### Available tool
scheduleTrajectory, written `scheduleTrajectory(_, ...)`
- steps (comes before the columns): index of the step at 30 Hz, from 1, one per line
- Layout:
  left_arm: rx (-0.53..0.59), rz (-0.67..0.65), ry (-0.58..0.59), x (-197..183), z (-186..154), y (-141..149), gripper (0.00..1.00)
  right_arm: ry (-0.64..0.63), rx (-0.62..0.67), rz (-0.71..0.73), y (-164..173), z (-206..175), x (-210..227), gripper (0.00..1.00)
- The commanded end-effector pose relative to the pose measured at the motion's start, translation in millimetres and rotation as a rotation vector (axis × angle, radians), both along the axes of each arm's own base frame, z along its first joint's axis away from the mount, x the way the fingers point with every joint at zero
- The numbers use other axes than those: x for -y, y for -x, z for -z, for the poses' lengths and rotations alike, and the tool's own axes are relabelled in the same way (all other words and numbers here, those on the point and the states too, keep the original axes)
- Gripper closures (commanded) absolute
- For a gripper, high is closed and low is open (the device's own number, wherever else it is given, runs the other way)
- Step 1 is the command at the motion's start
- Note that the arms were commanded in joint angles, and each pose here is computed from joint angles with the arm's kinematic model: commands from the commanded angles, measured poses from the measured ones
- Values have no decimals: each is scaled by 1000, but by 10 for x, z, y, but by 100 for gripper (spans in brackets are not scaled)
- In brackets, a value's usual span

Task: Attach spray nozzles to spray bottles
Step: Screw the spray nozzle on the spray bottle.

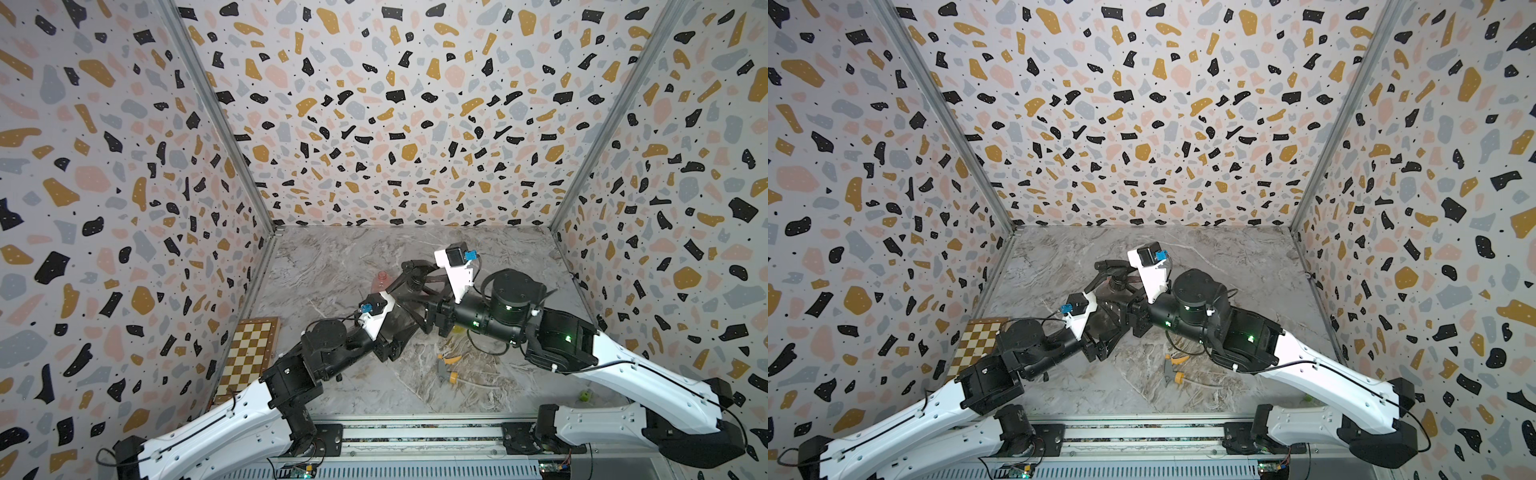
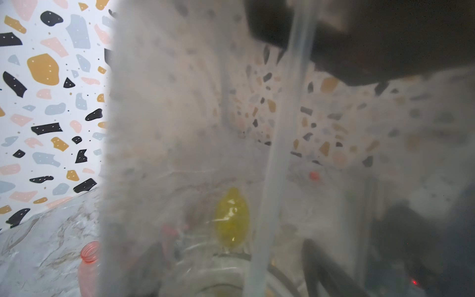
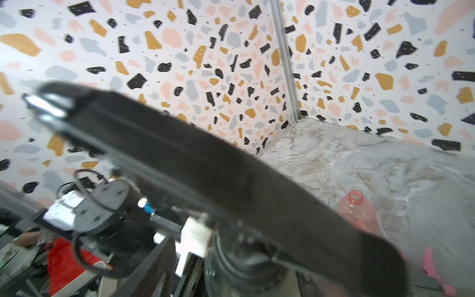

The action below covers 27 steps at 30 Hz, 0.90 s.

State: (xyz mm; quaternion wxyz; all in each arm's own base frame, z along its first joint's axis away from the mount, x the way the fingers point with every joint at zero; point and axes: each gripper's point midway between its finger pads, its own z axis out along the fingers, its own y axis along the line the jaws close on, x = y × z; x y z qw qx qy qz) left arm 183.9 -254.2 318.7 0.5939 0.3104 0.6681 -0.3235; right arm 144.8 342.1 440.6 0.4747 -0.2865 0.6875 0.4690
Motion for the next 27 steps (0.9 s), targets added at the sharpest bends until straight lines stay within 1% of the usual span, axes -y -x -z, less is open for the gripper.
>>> scheduleTrajectory(1,41,77,101,28,-378,150,100,-25,110,-163,350,-272,107,24)
scheduleTrajectory(2,40,103,103,48,-387,190,100,-31,136,-203,426,-326,134,24)
scheduleTrajectory(8,40,243,113,153,-406,406,100,-38,230,-294,511,-467,278,23)
scheduleTrajectory(13,32,310,120,189,-407,514,100,-37,286,-334,446,-524,409,23)
scheduleTrajectory(17,26,329,116,202,-401,544,100,-30,298,-316,339,-528,441,23)
scheduleTrajectory(22,25,334,114,207,-388,550,100,-46,301,-352,346,-585,389,28)
scheduleTrajectory(27,25,332,113,207,-383,547,100,-54,282,-398,388,-564,334,38)
